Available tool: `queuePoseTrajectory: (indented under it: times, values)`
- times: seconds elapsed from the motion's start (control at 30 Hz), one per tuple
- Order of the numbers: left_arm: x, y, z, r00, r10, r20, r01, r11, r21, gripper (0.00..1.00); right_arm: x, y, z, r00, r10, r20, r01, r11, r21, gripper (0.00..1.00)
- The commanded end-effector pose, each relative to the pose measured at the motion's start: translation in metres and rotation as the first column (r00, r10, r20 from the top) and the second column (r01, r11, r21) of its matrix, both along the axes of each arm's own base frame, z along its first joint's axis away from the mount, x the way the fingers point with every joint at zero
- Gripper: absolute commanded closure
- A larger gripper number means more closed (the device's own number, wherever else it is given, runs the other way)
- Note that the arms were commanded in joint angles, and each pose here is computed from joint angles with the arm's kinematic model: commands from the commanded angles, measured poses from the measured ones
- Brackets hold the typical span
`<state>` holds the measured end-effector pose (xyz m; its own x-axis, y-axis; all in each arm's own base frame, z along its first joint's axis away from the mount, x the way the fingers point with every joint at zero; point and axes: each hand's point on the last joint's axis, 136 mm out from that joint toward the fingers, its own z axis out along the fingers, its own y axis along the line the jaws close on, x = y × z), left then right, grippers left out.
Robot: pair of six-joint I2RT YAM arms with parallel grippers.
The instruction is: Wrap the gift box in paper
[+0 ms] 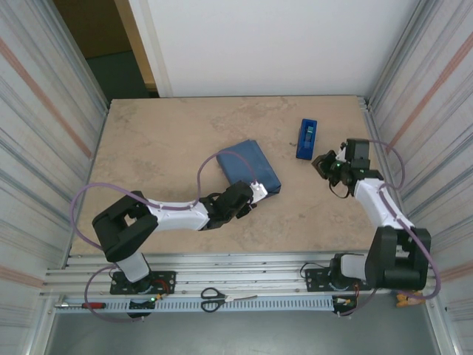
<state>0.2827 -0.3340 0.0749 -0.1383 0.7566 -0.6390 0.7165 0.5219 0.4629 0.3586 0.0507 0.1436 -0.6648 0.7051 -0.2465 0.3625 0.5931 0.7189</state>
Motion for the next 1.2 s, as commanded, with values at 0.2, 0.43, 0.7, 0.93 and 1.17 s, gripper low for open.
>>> queuePoseTrajectory:
  times: [0.2,0.43,0.7,0.93,1.17]
  values:
    - [-0.044,0.038,-0.087,0.966,0.004,-0.259,0.05,0.978,0.203,0.46,0.059,-0.021,-0.022,0.992,0.112,-0.051,-0.114,0.993,-0.034,0.86]
    - [-0.044,0.036,-0.09,0.963,-0.001,-0.269,0.058,0.977,0.204,0.47,0.101,-0.018,-0.034,0.981,0.186,-0.058,-0.185,0.982,0.026,0.82]
    - [-0.045,0.036,-0.092,0.96,0.005,-0.279,0.054,0.978,0.204,0.47,0.127,-0.014,-0.048,0.972,0.226,-0.07,-0.22,0.972,0.085,0.8]
    - [-0.046,0.037,-0.093,0.959,0.003,-0.283,0.058,0.977,0.207,0.47,0.136,-0.017,-0.054,0.972,0.218,-0.091,-0.212,0.974,0.075,0.79]
    - [-0.046,0.035,-0.093,0.959,0.0,-0.285,0.06,0.977,0.203,0.48,0.139,-0.017,-0.064,0.968,0.223,-0.117,-0.213,0.973,0.091,0.77]
